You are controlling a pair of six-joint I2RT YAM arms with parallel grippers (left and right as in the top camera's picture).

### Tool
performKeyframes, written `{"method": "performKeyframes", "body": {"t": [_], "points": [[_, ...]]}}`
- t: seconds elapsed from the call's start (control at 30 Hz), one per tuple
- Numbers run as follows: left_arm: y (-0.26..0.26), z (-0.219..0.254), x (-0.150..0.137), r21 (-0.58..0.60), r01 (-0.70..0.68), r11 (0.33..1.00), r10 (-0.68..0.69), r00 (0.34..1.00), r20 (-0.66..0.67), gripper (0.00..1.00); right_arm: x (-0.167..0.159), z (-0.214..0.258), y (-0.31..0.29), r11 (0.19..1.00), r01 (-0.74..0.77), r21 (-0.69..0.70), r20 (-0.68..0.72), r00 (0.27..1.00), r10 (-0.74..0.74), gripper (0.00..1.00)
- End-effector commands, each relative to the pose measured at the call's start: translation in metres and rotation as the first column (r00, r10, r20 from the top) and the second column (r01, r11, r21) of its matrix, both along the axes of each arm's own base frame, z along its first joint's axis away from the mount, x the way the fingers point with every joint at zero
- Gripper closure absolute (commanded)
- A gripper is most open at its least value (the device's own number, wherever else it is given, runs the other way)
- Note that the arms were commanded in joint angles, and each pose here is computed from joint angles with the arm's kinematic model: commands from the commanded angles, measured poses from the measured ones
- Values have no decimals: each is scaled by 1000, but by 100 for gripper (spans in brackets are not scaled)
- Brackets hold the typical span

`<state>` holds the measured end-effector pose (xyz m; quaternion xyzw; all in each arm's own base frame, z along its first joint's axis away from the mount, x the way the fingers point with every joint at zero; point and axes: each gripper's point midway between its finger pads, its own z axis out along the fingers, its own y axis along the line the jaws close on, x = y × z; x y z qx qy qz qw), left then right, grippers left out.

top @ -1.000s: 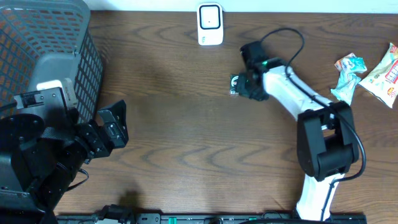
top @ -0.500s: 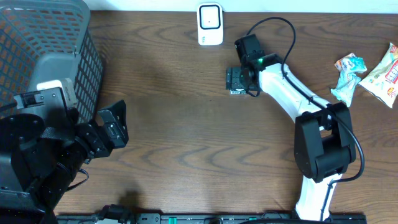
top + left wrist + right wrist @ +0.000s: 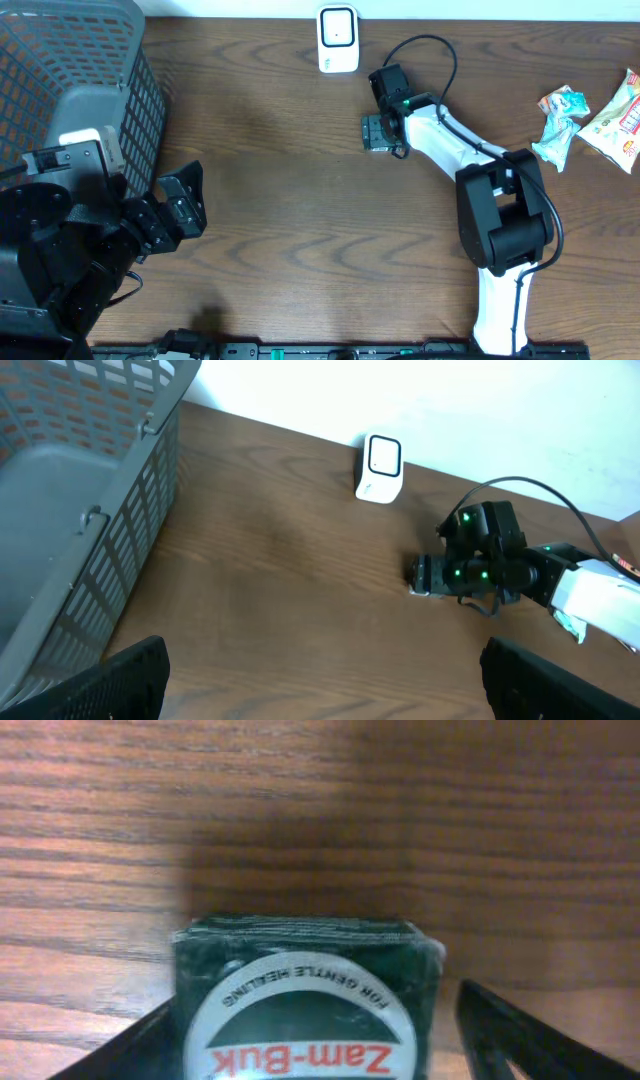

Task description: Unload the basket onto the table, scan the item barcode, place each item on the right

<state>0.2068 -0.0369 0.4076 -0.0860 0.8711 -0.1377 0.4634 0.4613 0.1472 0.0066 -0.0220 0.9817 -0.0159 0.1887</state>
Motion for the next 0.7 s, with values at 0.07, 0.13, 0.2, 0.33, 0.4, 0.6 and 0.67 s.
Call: {"method": "performKeyframes", "body": {"t": [0.07,0.13,0.2,0.33,0.4,0.6,0.67], "points": [[3,2,0,-2,-20,1000,20,1000,4,2,4,3,2,1000,-19,-14,12,1000,19,29],[3,2,0,-2,-20,1000,20,1000,4,2,2,2,2,1000,-21,-10,7,1000,21,30],[3,2,0,-2,-20,1000,20,1000,4,2,2,1,4,1000,-25,0,0,1000,25,34],[3,2,0,-2,-20,1000,20,1000,4,2,0,-2,4,1000,-25,-4,-10,1000,25,36],[3,2,0,-2,-20,1000,20,1000,4,2,-2,-4,3,1000,-25,-8,-21,999,25,37],[3,2,0,-2,-20,1000,20,1000,4,2,-6,-11,1,1000,-26,-15,-41,999,25,39],[3,2,0,-2,-20,1000,20,1000,4,2,-6,-11,1,1000,-26,-15,-41,999,25,42]]}}
